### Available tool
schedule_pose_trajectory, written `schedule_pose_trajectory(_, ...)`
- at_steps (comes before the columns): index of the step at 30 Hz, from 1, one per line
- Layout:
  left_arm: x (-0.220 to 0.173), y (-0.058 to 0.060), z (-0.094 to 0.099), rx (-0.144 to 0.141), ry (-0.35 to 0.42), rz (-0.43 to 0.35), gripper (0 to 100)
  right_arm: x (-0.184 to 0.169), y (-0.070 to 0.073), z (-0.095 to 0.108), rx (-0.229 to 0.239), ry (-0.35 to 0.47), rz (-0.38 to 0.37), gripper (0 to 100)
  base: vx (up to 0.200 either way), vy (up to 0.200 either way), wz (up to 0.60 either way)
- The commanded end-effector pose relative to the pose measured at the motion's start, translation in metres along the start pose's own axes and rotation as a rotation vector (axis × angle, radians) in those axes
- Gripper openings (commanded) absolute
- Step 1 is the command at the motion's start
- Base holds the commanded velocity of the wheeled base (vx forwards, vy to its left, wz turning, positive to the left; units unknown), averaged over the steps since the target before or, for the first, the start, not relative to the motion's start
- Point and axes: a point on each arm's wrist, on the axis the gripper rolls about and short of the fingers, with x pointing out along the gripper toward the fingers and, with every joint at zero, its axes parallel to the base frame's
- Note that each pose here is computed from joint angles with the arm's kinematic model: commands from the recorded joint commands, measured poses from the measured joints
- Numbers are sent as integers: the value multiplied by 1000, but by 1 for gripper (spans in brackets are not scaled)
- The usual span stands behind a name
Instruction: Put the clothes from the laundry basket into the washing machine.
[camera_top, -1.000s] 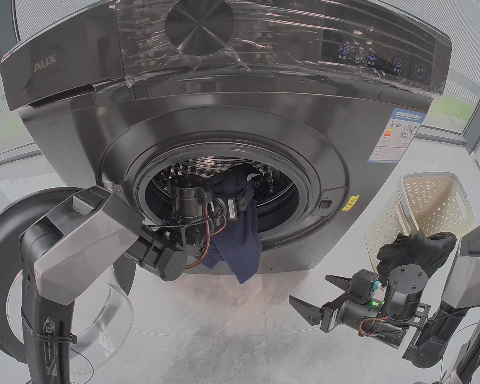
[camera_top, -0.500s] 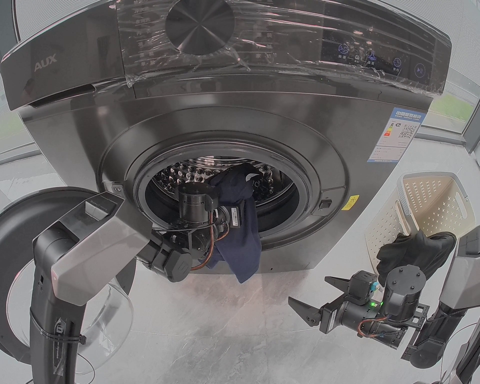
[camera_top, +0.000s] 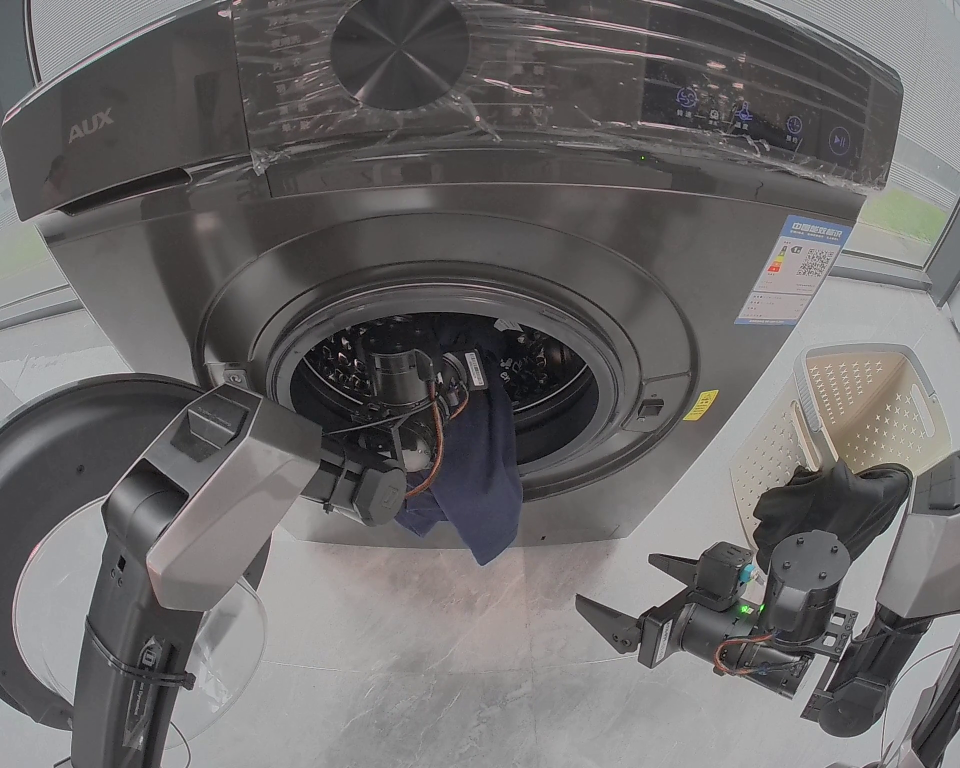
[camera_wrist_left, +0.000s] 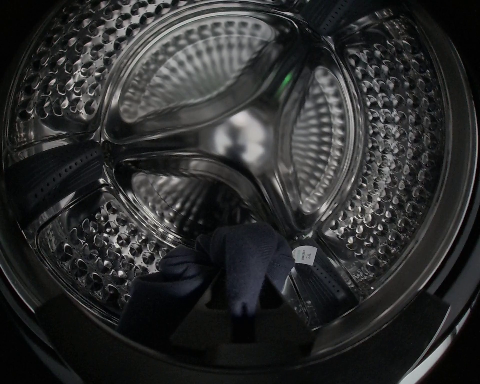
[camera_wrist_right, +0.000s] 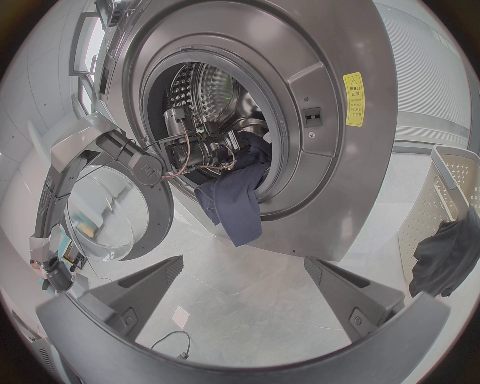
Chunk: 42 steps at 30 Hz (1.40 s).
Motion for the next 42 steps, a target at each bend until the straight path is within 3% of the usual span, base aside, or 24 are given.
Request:
schedule_pose_trajectory(1,1,4,-7,0,4,10,0,0,0,-1,-1,2,1,100,0,0,0)
schedule_pose_trajectory(2,0,5,-8,4,11,11,100,0,0,-1,-1,3,-1,100,0,0,0)
schedule_pose_trajectory(7,-28,3,-3,32,122,-3,100,0,0,-1,0,3,-1,100,0,0,0)
schedule_pose_trajectory(10,-48,-8,-11,61,228,-45,100,0,0,0,0,2,-1,100,0,0,0)
schedule_pose_trajectory(15,-66,-10,-26,90,327,-80,100,0,0,-1,2,4,0,100,0,0,0)
schedule_pose_trajectory(27,-67,1,-50,124,384,-58,100,0,0,-1,2,2,1,100,0,0,0)
schedule_pose_trajectory(28,-66,2,-52,126,386,-56,0,0,0,-1,2,2,1,100,0,0,0)
schedule_pose_trajectory(35,-64,1,-50,129,370,-61,0,1,0,0,3,1,1,100,0,0,0)
schedule_pose_trajectory(42,-47,-3,-24,89,249,-54,0,1,0,0,3,-1,1,100,0,0,0)
